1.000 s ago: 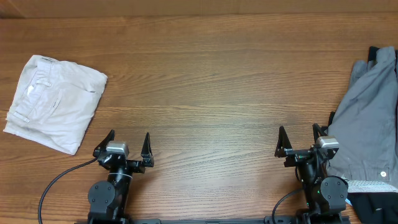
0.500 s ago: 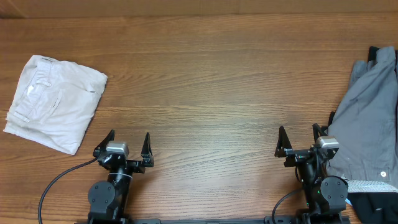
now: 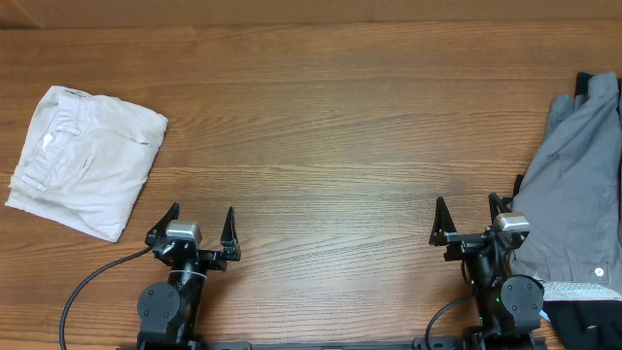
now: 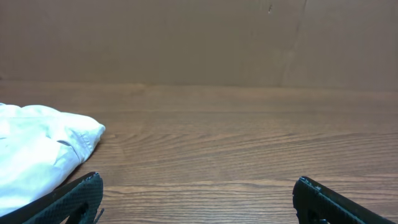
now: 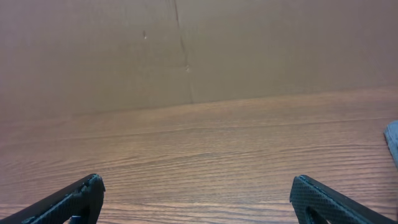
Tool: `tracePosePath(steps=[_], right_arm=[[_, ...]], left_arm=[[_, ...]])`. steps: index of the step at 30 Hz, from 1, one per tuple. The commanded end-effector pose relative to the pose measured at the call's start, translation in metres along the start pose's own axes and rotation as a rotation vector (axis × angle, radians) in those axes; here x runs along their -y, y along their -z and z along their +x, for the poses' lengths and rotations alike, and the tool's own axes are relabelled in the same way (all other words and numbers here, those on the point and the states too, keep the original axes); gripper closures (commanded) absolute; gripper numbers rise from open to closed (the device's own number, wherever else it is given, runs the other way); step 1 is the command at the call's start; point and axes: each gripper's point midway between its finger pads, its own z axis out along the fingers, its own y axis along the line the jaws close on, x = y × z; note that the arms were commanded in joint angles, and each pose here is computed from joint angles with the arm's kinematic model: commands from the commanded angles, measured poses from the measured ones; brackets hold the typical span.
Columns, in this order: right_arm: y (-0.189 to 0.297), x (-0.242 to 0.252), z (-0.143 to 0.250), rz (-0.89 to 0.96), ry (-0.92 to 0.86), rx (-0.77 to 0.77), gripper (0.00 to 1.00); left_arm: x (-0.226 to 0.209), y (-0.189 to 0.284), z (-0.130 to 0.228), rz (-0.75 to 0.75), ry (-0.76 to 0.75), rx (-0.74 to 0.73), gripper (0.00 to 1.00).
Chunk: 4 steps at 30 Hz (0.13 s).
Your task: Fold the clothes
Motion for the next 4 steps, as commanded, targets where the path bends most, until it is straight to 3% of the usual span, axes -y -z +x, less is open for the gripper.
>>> tracePosePath(steps=[1, 4], right_arm=[[-0.0001, 0.0015, 0.0011, 0.004, -0.006, 0.007, 0.0], [-0.0001, 0.0015, 0.0011, 0.004, -0.006, 0.007, 0.0]], left_arm=[[0.0003, 0.0004, -0.0005, 0.005, -0.004, 0.007, 0.0], [0.0003, 0.0004, -0.0004, 0.005, -0.004, 0.006, 0.0]])
